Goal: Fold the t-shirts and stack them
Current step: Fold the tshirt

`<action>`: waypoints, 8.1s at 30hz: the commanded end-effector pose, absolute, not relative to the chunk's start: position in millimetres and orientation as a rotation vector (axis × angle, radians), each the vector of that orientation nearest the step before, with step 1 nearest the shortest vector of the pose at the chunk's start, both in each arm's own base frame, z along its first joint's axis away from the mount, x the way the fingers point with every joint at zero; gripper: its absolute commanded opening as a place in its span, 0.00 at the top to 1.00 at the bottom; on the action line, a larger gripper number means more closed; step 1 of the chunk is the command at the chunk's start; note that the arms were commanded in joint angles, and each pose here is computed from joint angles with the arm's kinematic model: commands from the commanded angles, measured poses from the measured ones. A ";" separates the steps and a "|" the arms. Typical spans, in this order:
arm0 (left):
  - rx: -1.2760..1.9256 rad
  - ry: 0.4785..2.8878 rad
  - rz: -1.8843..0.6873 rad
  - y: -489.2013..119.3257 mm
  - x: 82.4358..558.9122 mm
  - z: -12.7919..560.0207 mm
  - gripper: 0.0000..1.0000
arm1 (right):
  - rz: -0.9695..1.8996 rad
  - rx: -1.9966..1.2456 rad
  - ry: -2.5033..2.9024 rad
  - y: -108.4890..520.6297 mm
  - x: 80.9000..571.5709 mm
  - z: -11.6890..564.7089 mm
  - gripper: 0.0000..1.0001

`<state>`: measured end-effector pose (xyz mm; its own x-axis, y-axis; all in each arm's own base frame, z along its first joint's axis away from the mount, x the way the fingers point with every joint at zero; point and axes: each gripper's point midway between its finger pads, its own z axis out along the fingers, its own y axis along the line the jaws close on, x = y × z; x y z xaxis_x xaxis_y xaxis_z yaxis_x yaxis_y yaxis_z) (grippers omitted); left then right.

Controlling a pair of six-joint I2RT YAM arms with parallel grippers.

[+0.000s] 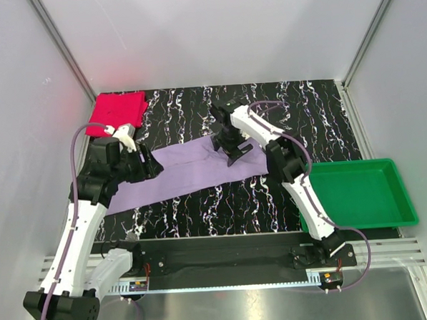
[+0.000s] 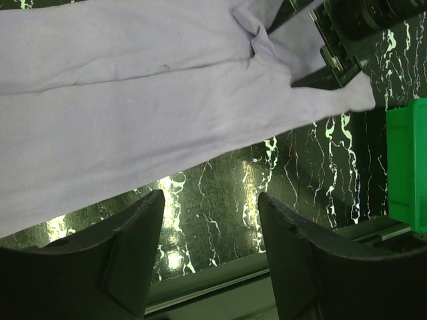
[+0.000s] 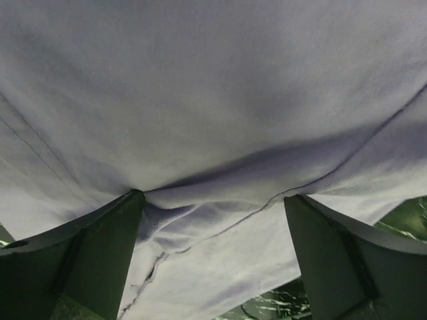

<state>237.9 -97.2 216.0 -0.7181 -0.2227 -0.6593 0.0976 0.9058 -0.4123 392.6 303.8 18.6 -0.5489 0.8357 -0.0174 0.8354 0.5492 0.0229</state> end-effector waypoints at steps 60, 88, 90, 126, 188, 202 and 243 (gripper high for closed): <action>-0.332 2.338 -0.218 -45.3 241.6 204.0 0.32 | -0.119 -0.104 2.756 402.8 340.7 13.8 0.01; -0.020 2.425 -0.680 -128.5 259.3 168.3 0.30 | 0.017 0.072 2.591 236.3 358.4 151.4 0.00; -0.009 2.430 -0.685 -131.5 260.0 167.0 0.30 | -0.023 0.236 2.527 213.0 413.1 156.9 0.00; -0.031 2.513 -0.703 -139.3 261.3 126.4 0.30 | 0.377 0.029 2.303 326.1 605.2 38.3 0.03; -0.325 2.989 -0.472 -205.1 106.7 25.6 0.47 | 0.273 0.145 3.051 219.3 105.9 25.9 0.57; -0.291 3.015 -0.482 -210.9 105.2 21.6 0.46 | 0.278 0.095 3.054 230.9 113.7 24.5 0.54; -0.346 3.090 -0.419 -201.7 82.1 2.0 1.00 | 0.337 0.139 3.066 189.2 75.8 13.1 1.00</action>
